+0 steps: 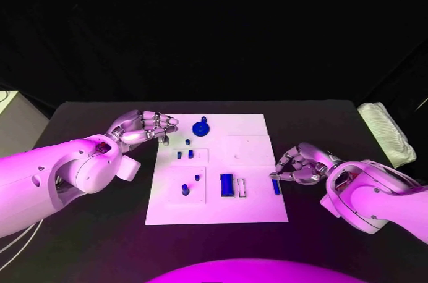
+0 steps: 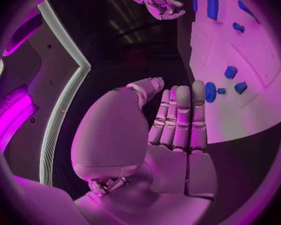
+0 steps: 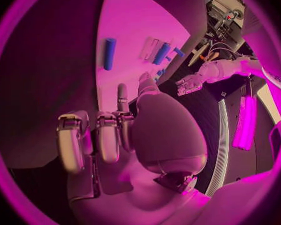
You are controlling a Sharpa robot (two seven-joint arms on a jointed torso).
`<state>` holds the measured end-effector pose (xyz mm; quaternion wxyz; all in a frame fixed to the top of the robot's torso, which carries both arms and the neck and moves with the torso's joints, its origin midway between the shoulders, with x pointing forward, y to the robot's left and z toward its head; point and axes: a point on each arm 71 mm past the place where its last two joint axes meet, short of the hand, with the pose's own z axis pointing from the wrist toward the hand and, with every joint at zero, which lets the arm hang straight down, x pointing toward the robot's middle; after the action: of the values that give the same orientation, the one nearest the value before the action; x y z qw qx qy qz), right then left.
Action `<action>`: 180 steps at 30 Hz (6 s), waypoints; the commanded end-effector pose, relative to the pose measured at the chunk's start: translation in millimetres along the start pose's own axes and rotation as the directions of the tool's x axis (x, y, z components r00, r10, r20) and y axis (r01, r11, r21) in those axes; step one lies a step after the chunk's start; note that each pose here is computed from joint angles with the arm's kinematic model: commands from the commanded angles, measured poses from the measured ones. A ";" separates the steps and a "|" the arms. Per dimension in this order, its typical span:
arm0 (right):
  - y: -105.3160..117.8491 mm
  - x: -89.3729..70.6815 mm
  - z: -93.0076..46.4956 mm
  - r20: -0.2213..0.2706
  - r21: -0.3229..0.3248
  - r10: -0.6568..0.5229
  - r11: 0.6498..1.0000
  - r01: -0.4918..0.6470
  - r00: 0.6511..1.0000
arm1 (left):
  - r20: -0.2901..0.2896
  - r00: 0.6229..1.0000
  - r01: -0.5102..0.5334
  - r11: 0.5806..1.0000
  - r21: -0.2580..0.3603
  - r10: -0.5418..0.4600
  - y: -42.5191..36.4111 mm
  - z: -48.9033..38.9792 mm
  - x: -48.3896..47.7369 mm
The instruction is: Assemble the parts on the task board
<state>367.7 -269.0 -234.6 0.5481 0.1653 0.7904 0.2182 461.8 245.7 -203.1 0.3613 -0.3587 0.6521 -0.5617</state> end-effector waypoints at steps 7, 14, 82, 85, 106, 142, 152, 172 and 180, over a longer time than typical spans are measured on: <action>-12.0 3.1 -2.5 0.022 0.048 -0.123 0.991 0.122 0.992 | -0.016 1.000 0.006 1.000 0.019 -0.006 -1.5 0.6 4.3; -15.2 14.4 -1.4 -0.026 0.074 -0.148 0.986 0.150 0.989 | -0.017 1.000 0.007 1.000 0.017 -0.007 -1.1 0.3 4.1; 50.8 57.3 12.8 -0.125 0.107 0.130 0.987 -0.117 0.984 | -0.025 1.000 0.005 1.000 0.001 -0.005 -0.3 -2.0 4.1; 52.7 62.1 13.7 -0.138 0.116 0.147 0.985 -0.131 0.980 | -0.024 1.000 0.005 1.000 0.001 -0.005 -0.3 -2.4 3.9; 56.5 73.0 19.7 -0.163 0.138 0.156 0.981 -0.134 0.974 | -0.026 1.000 0.004 1.000 -0.002 -0.004 -0.2 -3.3 3.5; 51.5 71.3 18.0 -0.226 0.069 0.087 0.995 -0.073 0.970 | -0.024 1.000 0.001 1.000 -0.010 -0.002 0.9 -2.6 2.0; 46.8 70.4 20.2 -0.236 0.074 0.066 0.996 -0.050 0.970 | -0.022 1.000 0.001 1.000 -0.015 -0.001 1.4 -2.6 1.5; 45.8 69.7 34.1 -0.161 0.079 0.061 0.996 -0.049 0.985 | -0.022 1.000 0.000 1.000 -0.017 -0.001 1.6 -2.7 1.4; 47.2 66.7 30.5 -0.144 0.050 0.084 0.996 -0.077 0.986 | -0.019 1.000 0.000 1.000 -0.017 0.000 1.9 -2.2 0.6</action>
<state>375.3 -190.2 -273.3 0.4677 0.1939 0.8331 0.2229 459.7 248.7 -205.3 0.3570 -0.3613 0.6596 -0.5540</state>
